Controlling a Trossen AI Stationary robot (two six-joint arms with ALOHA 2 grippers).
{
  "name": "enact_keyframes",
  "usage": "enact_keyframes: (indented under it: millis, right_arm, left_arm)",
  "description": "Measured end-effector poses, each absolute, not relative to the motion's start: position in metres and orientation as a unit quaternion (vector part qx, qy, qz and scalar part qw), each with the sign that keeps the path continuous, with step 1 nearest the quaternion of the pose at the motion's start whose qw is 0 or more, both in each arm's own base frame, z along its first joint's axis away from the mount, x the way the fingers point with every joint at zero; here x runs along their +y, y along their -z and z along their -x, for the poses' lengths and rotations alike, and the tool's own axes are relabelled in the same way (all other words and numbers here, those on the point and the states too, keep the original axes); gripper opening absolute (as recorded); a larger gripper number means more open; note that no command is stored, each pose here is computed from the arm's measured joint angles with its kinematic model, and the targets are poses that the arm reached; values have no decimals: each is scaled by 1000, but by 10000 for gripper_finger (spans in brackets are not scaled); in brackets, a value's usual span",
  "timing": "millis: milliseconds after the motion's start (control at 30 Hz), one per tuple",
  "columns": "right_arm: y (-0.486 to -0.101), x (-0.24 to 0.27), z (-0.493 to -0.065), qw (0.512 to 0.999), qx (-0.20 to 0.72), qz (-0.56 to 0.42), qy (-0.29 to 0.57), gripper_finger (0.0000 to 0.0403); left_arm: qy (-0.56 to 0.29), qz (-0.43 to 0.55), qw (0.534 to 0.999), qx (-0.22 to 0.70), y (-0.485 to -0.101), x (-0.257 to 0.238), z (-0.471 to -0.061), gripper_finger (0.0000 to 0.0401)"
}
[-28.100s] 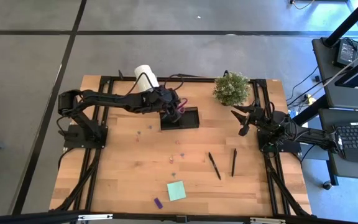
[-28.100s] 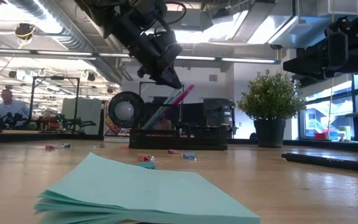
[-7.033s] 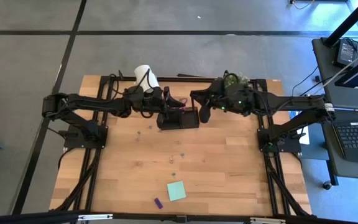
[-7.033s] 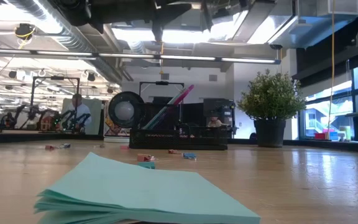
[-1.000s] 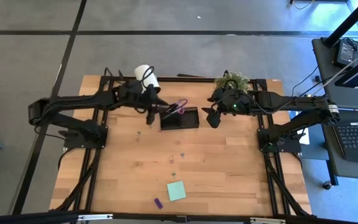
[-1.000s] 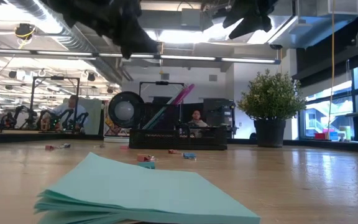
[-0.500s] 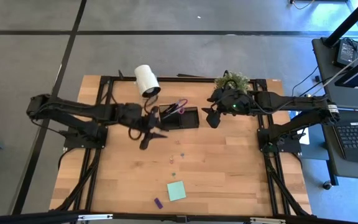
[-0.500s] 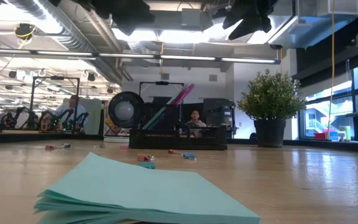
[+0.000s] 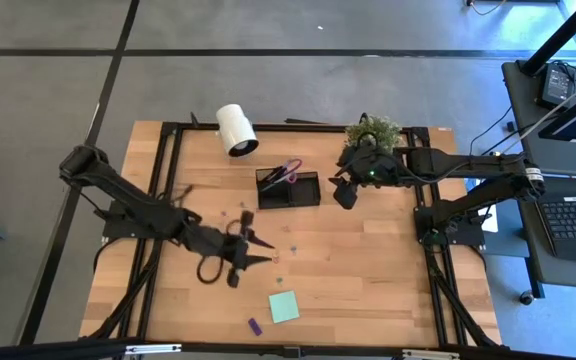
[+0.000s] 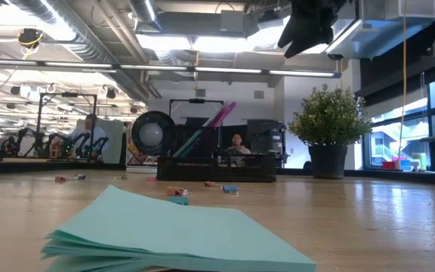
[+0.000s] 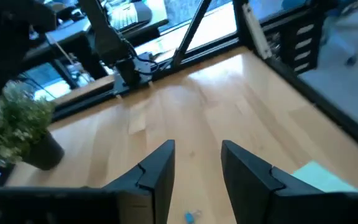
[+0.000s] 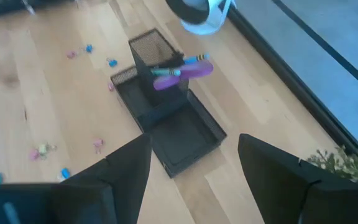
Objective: Pick and place office supplies into organizer
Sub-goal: Put the blue eraser into the black desk organizer
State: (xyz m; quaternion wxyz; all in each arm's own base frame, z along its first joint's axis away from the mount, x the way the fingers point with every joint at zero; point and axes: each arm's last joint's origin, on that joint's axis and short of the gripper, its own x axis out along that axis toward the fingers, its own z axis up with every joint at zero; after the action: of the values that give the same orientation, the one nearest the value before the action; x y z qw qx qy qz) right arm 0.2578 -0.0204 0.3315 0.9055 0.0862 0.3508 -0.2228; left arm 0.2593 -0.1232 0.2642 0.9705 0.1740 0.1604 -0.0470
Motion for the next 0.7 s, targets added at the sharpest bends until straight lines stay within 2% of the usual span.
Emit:
enact_keyframes:
  millis: [133,333,467,700]
  right_arm:
    - [-331,-20,-257,903,356,-85,223,244]
    - [-331,-20,-257,900,349,-116,235,244]
    - [-330,-20,-257,896,344,-138,244,244]
    - [-331,-20,-257,894,336,-158,251,244]
  left_arm:
    - [70,-219,951,206,-262,-145,-274,126]
    - [150,-171,924,308,-277,-165,-288,126]
    - [205,-225,898,319,-285,-186,-287,126]
    - [251,-232,855,391,-251,-211,-288,126]
